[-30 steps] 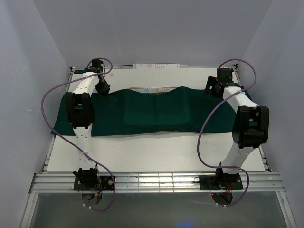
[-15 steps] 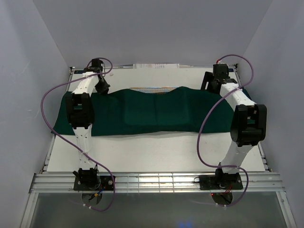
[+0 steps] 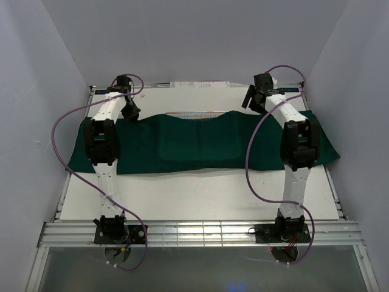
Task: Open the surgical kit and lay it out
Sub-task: Open the surgical kit at the center of the board.
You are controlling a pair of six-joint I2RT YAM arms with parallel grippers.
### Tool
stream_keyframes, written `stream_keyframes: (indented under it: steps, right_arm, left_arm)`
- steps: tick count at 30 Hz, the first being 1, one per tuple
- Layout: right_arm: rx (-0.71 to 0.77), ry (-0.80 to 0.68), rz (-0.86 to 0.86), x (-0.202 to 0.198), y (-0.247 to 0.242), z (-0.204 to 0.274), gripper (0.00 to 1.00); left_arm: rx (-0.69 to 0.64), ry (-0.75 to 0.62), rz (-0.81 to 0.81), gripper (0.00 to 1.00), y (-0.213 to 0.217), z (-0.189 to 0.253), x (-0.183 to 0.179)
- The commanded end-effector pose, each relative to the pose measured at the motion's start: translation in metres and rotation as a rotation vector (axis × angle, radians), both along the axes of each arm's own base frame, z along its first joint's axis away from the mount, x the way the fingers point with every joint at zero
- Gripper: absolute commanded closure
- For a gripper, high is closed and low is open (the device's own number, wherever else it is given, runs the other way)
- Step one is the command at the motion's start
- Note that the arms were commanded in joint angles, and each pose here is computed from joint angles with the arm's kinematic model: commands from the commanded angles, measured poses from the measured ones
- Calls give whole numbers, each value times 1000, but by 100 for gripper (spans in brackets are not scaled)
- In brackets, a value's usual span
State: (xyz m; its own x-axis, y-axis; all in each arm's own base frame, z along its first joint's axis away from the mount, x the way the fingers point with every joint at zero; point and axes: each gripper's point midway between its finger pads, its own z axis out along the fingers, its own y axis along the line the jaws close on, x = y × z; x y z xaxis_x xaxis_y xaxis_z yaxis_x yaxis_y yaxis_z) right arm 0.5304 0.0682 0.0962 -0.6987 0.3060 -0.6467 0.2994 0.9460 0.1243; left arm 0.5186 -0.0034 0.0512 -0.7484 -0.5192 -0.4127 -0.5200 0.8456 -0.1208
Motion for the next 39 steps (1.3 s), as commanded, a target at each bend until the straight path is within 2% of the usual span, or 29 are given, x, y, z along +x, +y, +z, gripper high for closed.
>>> stream_keyframes:
  steps: [1,10,17,21,22,24,27,28,33,39]
  right_arm:
    - [54,-27,1,11,23,8,15]
    - [117,-37,50,36,52,-6,18]
    - [112,20,57,30,54,-24,21]
    - [93,47,65,18,50,-22,31]
    - [84,53,68,15,47,-21,38]
    - [68,56,66,10,44,-16,39]
    - [33,63,67,5,37,-8,45]
    - [26,64,71,3,36,-6,52]
    - [-9,66,66,-2,28,3,67]
    - [-20,84,44,-9,14,0,68]
  left_arm:
    - [-15,-89,-2,81,0,41,6]
    - [-9,-84,1,81,1,38,5]
    - [-2,-89,2,81,3,39,7]
    - [8,-93,3,81,4,41,7]
    - [13,-91,3,81,5,40,7]
    - [19,-92,1,81,6,41,7]
    - [25,-93,3,80,7,42,7]
    - [27,-93,2,80,8,42,7]
    - [30,-93,4,80,8,43,6]
    - [35,-93,4,80,9,43,6]
